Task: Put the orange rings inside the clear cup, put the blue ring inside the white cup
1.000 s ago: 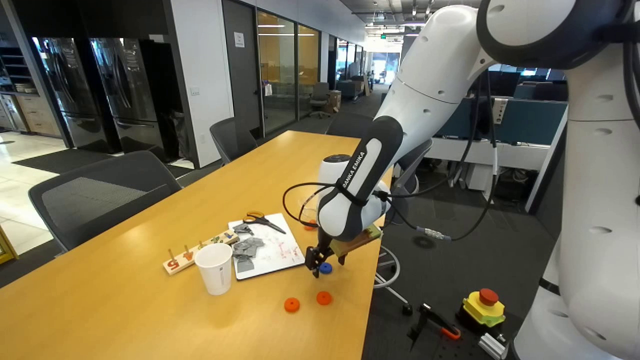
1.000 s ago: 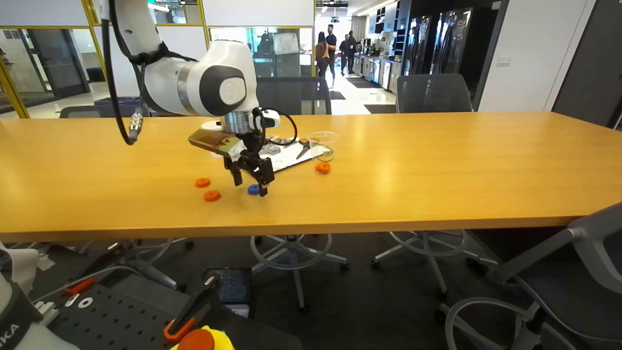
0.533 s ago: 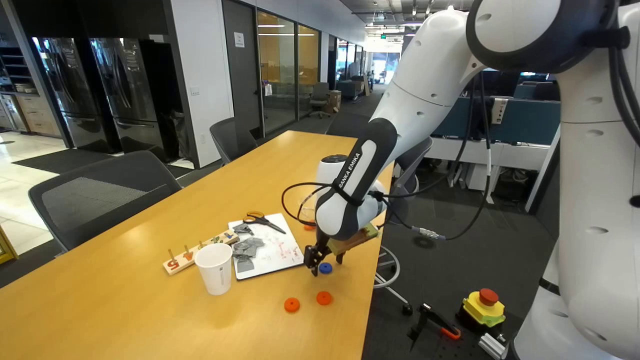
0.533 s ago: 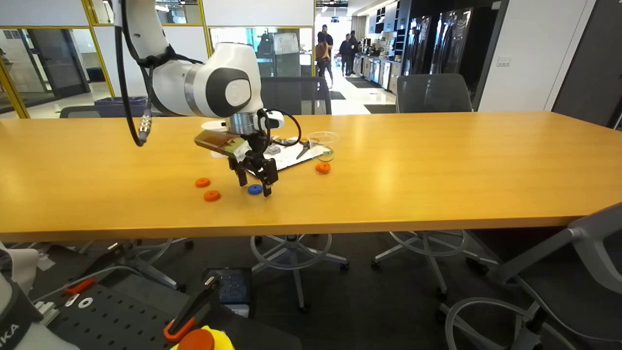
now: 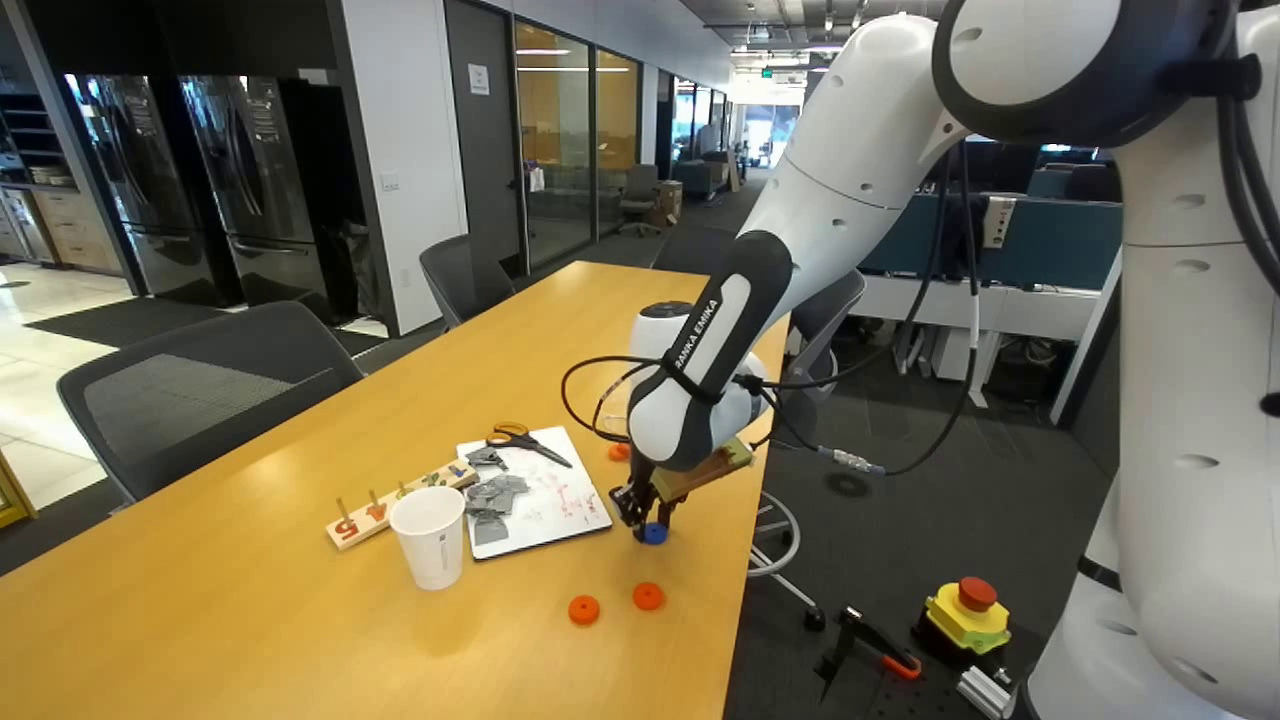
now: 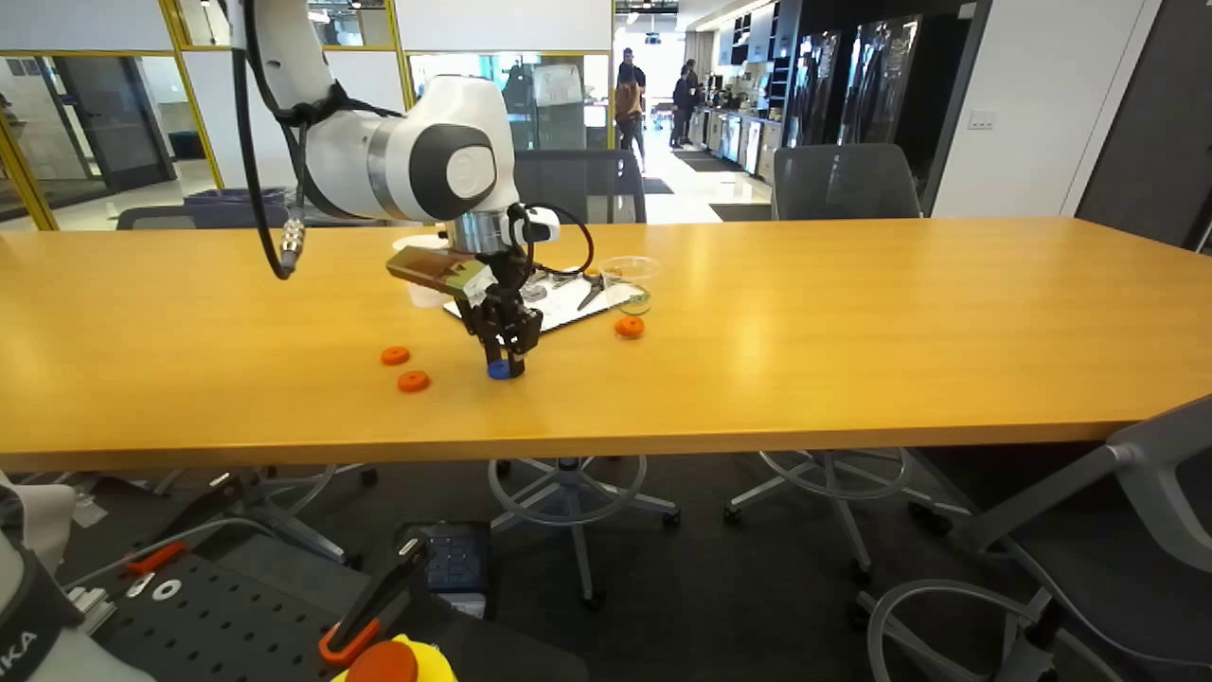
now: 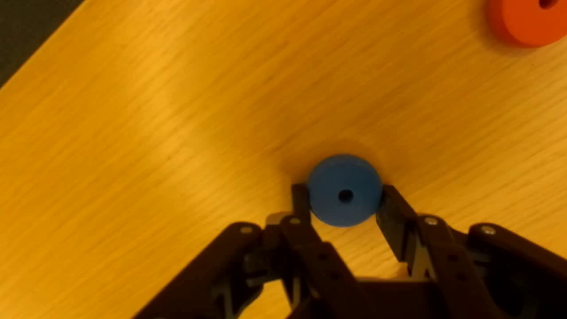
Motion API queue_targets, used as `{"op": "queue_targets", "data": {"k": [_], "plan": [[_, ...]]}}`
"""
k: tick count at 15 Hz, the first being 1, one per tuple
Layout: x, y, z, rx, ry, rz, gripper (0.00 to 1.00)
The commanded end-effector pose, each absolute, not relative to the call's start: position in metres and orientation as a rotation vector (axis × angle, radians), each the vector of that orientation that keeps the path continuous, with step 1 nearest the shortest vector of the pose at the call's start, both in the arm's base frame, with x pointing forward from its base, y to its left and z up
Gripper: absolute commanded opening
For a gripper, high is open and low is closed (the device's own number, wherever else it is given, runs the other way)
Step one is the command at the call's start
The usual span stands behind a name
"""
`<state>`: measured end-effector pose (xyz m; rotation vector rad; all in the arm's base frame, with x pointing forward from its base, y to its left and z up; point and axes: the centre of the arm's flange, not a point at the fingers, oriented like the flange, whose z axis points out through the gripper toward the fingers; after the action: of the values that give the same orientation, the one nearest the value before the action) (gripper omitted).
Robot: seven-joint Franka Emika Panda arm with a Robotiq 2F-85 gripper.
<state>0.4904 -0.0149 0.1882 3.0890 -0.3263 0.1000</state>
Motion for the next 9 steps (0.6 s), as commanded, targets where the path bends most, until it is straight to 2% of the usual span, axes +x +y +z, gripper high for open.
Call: {"op": "queue_targets", "data": {"k": [1,4,9], "plan": [[0.492,-0.019,0.196,3.035,-0.327,0.068,0.23],[0.496,-0.021,0.217,3.014,-0.294,0.101,0.23],[0.508,0.004,0.287,3.138,-0.166,0.34,0.23]]}}
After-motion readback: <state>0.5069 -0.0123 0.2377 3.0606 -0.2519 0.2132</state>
